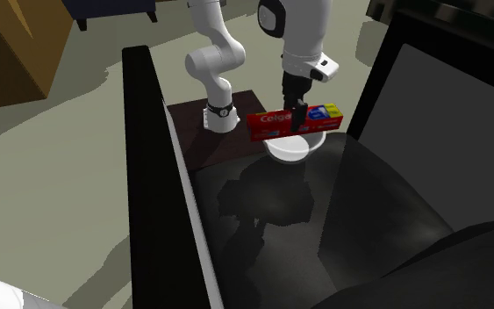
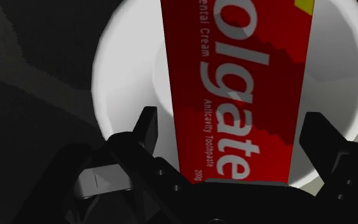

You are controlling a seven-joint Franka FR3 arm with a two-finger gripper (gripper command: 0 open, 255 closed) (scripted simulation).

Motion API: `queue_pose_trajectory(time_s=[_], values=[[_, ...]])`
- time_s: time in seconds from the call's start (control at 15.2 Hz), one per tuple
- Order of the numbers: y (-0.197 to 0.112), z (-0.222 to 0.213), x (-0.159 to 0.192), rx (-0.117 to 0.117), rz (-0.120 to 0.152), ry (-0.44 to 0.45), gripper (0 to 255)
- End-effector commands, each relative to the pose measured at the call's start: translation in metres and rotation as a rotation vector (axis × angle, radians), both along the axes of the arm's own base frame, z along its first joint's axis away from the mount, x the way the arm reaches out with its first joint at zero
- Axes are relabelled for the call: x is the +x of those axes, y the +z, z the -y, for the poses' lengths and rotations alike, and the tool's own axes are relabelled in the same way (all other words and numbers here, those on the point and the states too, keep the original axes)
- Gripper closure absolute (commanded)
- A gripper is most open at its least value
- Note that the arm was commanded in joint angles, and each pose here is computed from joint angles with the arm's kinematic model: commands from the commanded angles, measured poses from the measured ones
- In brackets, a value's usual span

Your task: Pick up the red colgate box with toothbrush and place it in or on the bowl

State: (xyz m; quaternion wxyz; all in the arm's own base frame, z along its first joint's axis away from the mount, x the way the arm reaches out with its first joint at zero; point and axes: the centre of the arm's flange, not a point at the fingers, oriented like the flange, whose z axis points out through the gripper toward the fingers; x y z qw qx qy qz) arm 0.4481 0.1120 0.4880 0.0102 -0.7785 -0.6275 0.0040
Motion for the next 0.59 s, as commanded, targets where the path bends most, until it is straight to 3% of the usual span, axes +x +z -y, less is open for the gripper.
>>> queue_pose_trajectory(time_s=[0.0,0.13,0.53], values=[[0.021,0.000,-0.001,0.000,0.000,0.000,0],[0.045,0.000,0.000,0.000,0.000,0.000,0],[0.045,0.000,0.000,0.000,0.000,0.000,0]])
